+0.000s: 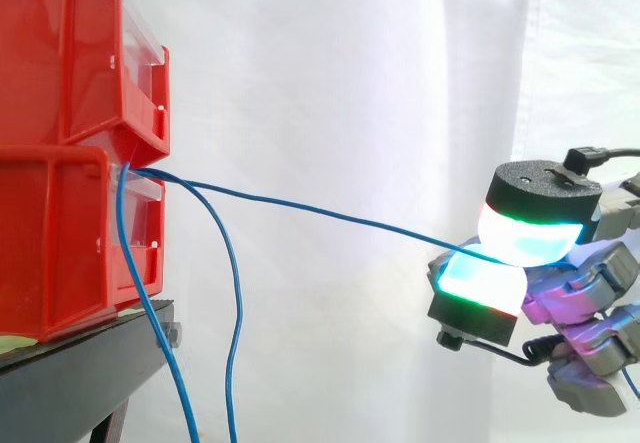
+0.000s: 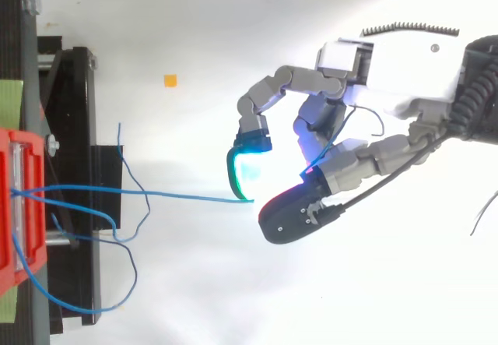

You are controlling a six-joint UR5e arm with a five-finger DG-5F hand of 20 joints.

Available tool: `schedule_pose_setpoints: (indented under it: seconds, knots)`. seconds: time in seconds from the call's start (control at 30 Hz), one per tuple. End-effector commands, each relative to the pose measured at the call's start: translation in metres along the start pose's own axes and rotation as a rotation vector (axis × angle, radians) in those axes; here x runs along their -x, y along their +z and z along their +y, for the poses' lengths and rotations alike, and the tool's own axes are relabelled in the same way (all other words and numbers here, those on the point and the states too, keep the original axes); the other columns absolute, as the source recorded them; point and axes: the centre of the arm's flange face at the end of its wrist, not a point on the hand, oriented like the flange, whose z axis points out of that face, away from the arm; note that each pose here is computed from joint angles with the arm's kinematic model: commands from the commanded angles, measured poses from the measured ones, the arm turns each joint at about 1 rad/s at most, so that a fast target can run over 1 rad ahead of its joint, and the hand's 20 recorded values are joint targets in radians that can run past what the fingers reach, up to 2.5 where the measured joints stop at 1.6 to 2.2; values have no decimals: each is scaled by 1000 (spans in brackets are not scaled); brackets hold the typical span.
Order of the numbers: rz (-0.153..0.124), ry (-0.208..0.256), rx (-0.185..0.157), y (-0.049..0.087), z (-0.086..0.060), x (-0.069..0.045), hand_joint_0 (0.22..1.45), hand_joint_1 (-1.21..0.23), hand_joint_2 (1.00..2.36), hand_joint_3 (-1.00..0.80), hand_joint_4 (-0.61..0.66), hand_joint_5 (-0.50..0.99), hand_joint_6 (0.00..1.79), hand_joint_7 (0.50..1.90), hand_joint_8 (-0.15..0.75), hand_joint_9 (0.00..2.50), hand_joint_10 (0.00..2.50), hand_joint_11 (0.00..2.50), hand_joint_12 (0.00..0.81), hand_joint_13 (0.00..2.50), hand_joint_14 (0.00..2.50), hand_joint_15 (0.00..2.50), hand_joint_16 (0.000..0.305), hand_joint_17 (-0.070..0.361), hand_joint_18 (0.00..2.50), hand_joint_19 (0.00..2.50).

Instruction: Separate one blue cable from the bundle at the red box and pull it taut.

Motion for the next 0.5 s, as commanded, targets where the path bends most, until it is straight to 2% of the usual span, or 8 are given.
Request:
schedule_pose_setpoints:
  seconds: [0.0, 0.47]
  knots:
    - [3, -4, 25, 2, 3, -3, 748, -815, 1018, -67, -116, -142, 957, 1339, 338, 1152, 1119, 1733, 394, 1485, 137, 1702, 59, 133, 1055, 962]
    - [-2, -8, 26, 2, 3, -2, 745, -813, 1019, -62, -112, -142, 956, 1340, 341, 1146, 1123, 1735, 402, 1488, 132, 1709, 59, 134, 1062, 959]
